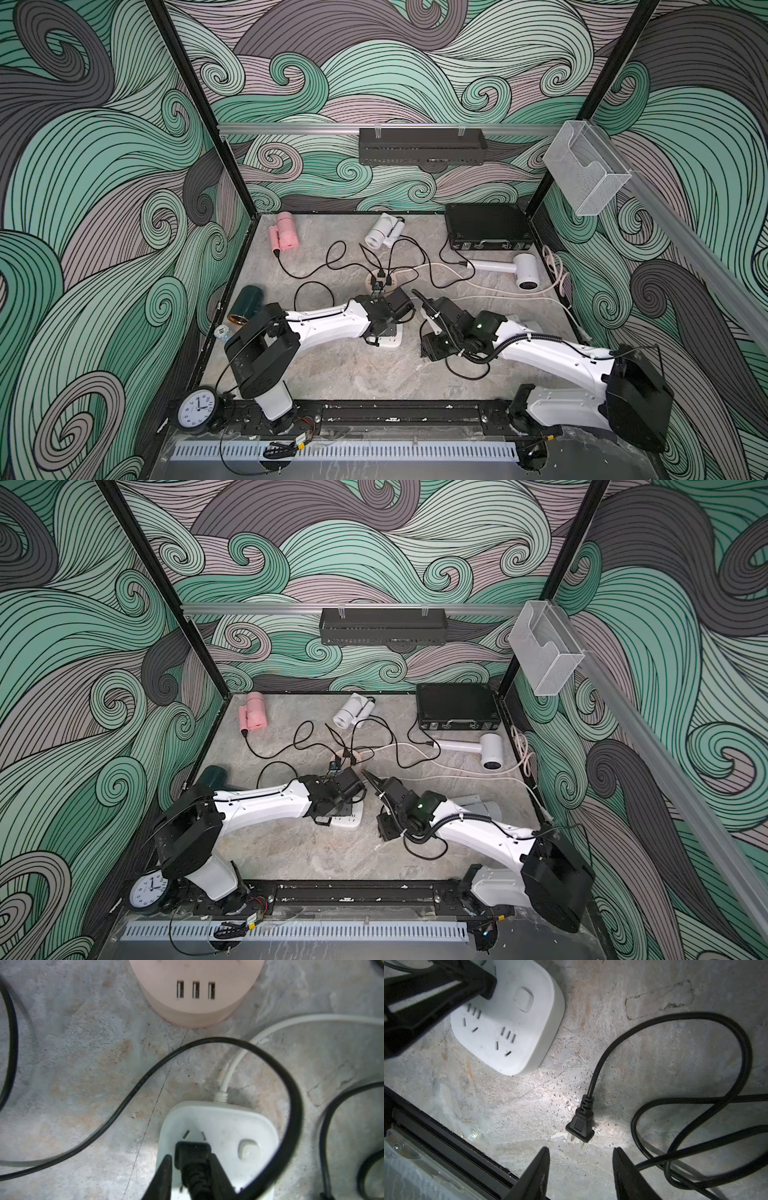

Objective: Charge the blow dryers
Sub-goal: Insert the plug into the socket, then pick up the plug from the center of the board.

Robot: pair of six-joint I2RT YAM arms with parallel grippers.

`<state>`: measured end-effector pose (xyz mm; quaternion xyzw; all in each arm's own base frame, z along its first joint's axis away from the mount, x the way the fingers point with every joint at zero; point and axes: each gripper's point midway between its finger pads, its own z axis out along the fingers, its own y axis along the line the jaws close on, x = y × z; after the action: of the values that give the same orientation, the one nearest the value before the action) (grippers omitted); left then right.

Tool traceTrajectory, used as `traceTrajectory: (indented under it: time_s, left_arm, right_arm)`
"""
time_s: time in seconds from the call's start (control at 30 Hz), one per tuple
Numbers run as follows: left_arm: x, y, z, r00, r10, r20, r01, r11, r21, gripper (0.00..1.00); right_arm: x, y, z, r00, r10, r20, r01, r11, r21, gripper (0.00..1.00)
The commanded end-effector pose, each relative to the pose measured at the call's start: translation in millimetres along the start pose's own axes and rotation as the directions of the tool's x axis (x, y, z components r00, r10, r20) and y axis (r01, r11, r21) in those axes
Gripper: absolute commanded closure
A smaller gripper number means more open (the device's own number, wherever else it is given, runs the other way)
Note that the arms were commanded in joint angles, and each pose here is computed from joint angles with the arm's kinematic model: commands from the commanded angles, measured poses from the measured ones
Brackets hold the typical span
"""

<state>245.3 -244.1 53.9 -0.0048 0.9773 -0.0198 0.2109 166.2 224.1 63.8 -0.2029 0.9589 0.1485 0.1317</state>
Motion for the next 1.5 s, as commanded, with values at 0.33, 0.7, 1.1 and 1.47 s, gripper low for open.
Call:
traceTrajectory:
  time_s: [0.33,0.7,1.1,1.47]
  left_arm:
    - [-14,1,-57,1.0,-0.029,0.009,0.028,0.986,0.162,0.56]
    - [-19,18,-76,0.998,-0.059,0.02,0.054,0.976,0.211,0.58]
    - [-5,-40,-102,0.97,-0.046,-0.239,0.162,0.855,0.493,0.62]
    - [-23,-111,-103,0.943,-0.01,-0.332,0.239,0.716,0.657,0.55]
  right_arm:
    - [1,-5,37,0.997,0.052,-0.063,-0.048,0.997,0.061,0.61]
    - [-1,-1,50,0.994,0.052,-0.1,-0.045,0.997,0.064,0.83]
    - [-24,2,-22,0.98,0.002,0.199,0.0,1.0,-0.012,0.87]
    - [-32,10,-58,0.936,-0.013,0.352,0.041,0.996,-0.073,0.86]
